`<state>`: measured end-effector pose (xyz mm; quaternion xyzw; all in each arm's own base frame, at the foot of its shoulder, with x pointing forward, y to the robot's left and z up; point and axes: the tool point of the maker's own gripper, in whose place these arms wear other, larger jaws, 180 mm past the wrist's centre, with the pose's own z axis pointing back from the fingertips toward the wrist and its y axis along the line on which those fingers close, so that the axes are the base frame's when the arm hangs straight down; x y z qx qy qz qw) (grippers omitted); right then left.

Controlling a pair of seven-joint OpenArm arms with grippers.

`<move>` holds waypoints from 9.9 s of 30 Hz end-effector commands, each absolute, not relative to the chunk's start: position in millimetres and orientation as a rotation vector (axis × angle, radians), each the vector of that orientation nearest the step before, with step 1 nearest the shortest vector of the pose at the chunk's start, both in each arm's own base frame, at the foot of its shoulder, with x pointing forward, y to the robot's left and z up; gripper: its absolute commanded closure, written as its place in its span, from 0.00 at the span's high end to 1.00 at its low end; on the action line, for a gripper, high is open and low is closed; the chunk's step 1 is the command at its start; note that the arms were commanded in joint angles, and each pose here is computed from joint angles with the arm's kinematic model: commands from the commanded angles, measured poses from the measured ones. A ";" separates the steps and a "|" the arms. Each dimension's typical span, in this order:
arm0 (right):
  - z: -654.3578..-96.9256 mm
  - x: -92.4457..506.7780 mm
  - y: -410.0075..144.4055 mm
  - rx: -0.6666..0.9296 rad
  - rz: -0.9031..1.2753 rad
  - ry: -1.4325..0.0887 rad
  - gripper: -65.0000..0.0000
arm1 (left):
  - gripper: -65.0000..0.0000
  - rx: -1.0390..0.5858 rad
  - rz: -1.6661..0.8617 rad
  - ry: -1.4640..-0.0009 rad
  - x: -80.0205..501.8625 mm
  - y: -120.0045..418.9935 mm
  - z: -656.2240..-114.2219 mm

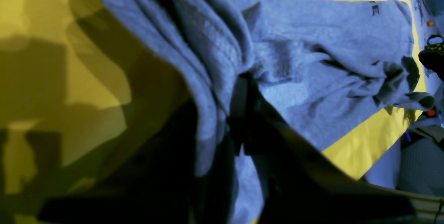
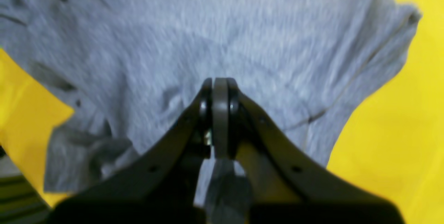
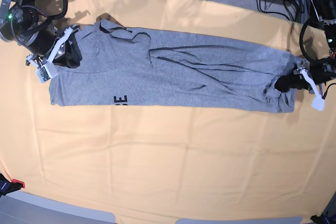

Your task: Layout the t-shirt on the table in an organized manner, then fold the t-shirt properly

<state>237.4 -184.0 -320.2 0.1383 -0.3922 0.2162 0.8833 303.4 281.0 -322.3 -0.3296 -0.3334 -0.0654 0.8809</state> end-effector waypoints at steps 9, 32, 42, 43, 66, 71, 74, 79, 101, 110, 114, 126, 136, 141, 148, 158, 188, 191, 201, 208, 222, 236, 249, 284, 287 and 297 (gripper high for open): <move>-352.3 248.8 -195.5 0.285 0.408 -0.778 0.00 | 0.00 -0.713 -0.153 -0.762 313.1 284.4 -297.3; -376.7 242.5 -197.7 0.263 0.417 -0.694 0.00 | 0.00 -0.772 -0.487 -0.936 313.3 207.2 -221.3; -377.6 241.5 -198.1 0.261 0.418 -0.686 0.00 | 0.00 -0.954 -0.535 -0.852 302.0 136.4 -248.5; -377.6 241.5 -198.1 0.262 0.418 -0.686 0.00 | 0.00 -0.973 -0.542 -0.840 300.2 128.5 -251.0; -380.4 238.2 -199.1 0.258 0.420 -0.665 0.00 | 0.00 -1.134 -0.506 -0.850 299.8 43.6 -264.6; -380.6 237.9 -199.3 0.257 0.420 -0.664 0.00 | 0.64 -1.177 -0.551 -0.813 291.1 21.8 -266.2; -380.9 237.5 -199.0 0.259 0.420 -0.660 0.00 | 0.74 -1.207 -0.594 -0.775 282.5 5.3 -268.3; -380.8 237.3 -198.7 0.261 0.419 -0.660 0.00 | 0.74 -1.215 -0.641 -0.771 283.7 -4.3 -262.5; -301.3 282.6 -243.0 -0.010 0.305 -0.870 0.50 | 0.00 -0.787 -0.507 -0.920 342.2 120.5 -261.3; -310.2 262.6 -312.7 0.060 -0.097 -0.853 0.61 | 0.00 -0.591 -0.514 -0.913 344.7 191.4 -248.6; -338.7 251.7 -316.0 0.229 -0.185 -0.805 0.63 | 0.00 -0.552 -0.524 -0.908 344.7 204.1 -244.4; -384.3 225.2 -263.4 0.650 -0.182 -0.646 0.63 | 0.00 -0.549 -0.524 -0.910 344.8 205.5 -243.5; -394.5 223.4 -206.1 0.753 0.019 -0.533 0.58 | 0.00 -0.554 -0.524 -0.911 344.6 204.9 -242.9; -385.5 241.2 -223.9 0.690 0.025 -0.583 0.16 | 0.00 -0.554 -0.524 -0.911 344.5 204.9 -243.1; -356.0 263.9 -265.3 0.632 -0.056 -0.722 0.00 | 0.00 -0.552 -0.524 -0.911 344.6 205.2 -243.0; -323.5 268.2 -309.4 0.538 -0.011 -0.765 0.00 | 0.00 -0.553 -0.524 -0.911 344.6 205.1 -243.0; -207.3 263.4 -124.2 0.464 0.613 -1.081 0.00 | 0.00 -0.630 -0.468 -0.889 338.8 189.4 -264.7; -203.7 261.3 -96.8 0.548 0.667 -1.098 0.00 | 0.00 -0.630 -0.468 -0.889 338.8 189.4 -264.8; -202.4 247.7 -35.4 0.705 0.836 -1.062 0.00 | 0.00 -0.629 -0.467 -0.887 338.6 189.5 -265.1; -197.9 259.7 -2.7 0.694 0.857 -1.111 0.00 | 0.00 -0.623 -0.468 -0.885 338.8 190.1 -266.0; -186.8 251.4 49.9 0.745 0.967 -1.151 0.69 | 0.00 -0.608 -0.469 -0.874 338.5 191.9 -268.6; -205.5 249.8 41.1 0.676 0.992 -1.061 0.60 | 0.00 -0.607 -0.470 -0.874 338.5 192.1 -268.7; -217.7 256.4 30.2 0.586 0.976 -1.046 0.60 | 0.00 -0.620 -0.471 -0.880 338.4 190.7 -266.3; -260.5 241.1 -96.0 0.482 0.504 -0.948 0.60 | 0.53 -0.698 -1.300 -0.726 323.8 -28.9 -234.5; -261.7 240.3 -96.3 0.480 0.505 -0.940 0.60 | 0.56 -0.697 -1.292 -0.701 327.8 -32.0 -242.9; -261.5 240.6 -96.2 0.480 0.505 -0.942 0.60 | 0.55 -0.757 -1.189 -0.641 337.6 -35.3 -266.7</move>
